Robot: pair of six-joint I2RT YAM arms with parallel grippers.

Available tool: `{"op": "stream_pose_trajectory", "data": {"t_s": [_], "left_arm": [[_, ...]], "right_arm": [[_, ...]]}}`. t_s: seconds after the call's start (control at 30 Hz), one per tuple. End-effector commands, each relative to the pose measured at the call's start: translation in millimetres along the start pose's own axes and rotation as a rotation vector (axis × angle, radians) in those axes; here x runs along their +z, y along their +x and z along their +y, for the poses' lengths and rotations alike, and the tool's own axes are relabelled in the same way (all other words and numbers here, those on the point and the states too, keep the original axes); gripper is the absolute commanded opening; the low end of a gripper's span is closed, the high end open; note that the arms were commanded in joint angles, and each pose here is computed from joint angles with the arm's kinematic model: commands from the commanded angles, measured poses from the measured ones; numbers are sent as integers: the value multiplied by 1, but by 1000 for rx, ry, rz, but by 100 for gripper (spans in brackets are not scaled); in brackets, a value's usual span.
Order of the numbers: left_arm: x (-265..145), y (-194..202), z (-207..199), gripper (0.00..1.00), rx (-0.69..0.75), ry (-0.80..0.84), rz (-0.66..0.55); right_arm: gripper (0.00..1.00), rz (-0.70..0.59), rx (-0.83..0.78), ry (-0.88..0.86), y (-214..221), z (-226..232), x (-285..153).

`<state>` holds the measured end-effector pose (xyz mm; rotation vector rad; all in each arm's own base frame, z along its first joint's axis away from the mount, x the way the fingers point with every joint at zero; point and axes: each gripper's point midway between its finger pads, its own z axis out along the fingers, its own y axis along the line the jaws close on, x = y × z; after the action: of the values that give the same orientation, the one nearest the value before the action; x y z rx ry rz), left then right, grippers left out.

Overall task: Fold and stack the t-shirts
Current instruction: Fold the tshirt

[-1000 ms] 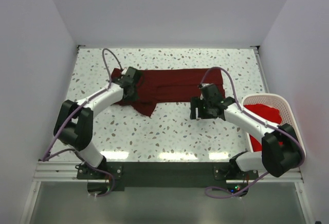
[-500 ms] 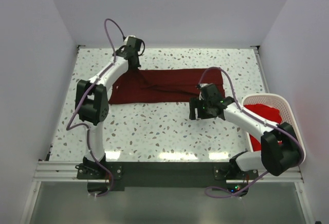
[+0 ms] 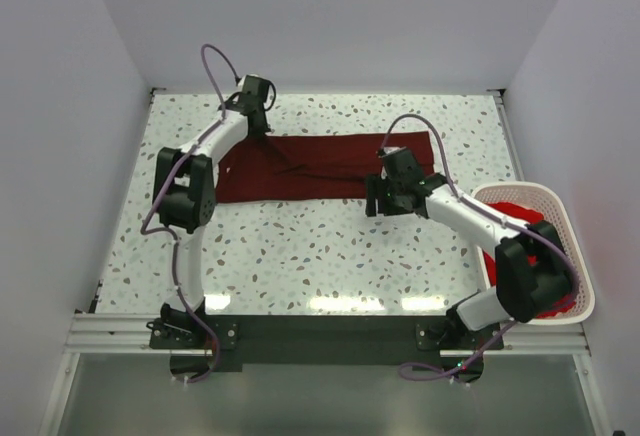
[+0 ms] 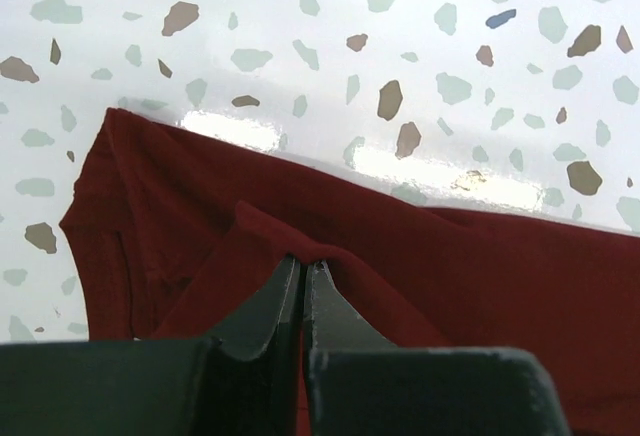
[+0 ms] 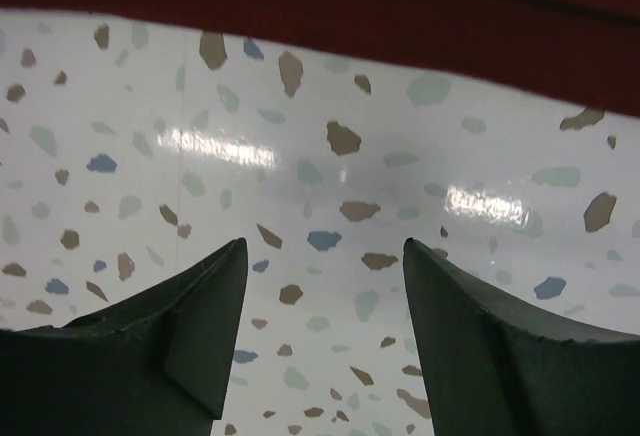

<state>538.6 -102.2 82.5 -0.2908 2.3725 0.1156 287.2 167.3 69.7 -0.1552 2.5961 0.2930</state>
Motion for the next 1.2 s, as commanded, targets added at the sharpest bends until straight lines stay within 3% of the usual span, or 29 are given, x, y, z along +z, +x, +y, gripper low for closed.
{"op": "stream_pose_trajectory", "data": {"t_s": [0.0,0.3,0.53,0.77,1.03,1.17], "left_arm": [[4,-28,4,4,-84,6,-70],[19,-12,-3,5,-103,45,-25],[18,-14,-2,5,-107,51,-28],[19,-11,-1,5,-107,56,-13],[17,-6,0,5,-112,62,1],[13,-8,0,6,-111,68,5]], "right_arm": [[66,-171,42,47,-62,5,-2],[48,-213,58,64,-113,15,42],[36,-173,115,116,-127,-15,78],[37,-171,175,211,-145,-69,85],[48,-168,260,410,-153,-135,77],[55,-168,262,319,-151,-122,67]]}}
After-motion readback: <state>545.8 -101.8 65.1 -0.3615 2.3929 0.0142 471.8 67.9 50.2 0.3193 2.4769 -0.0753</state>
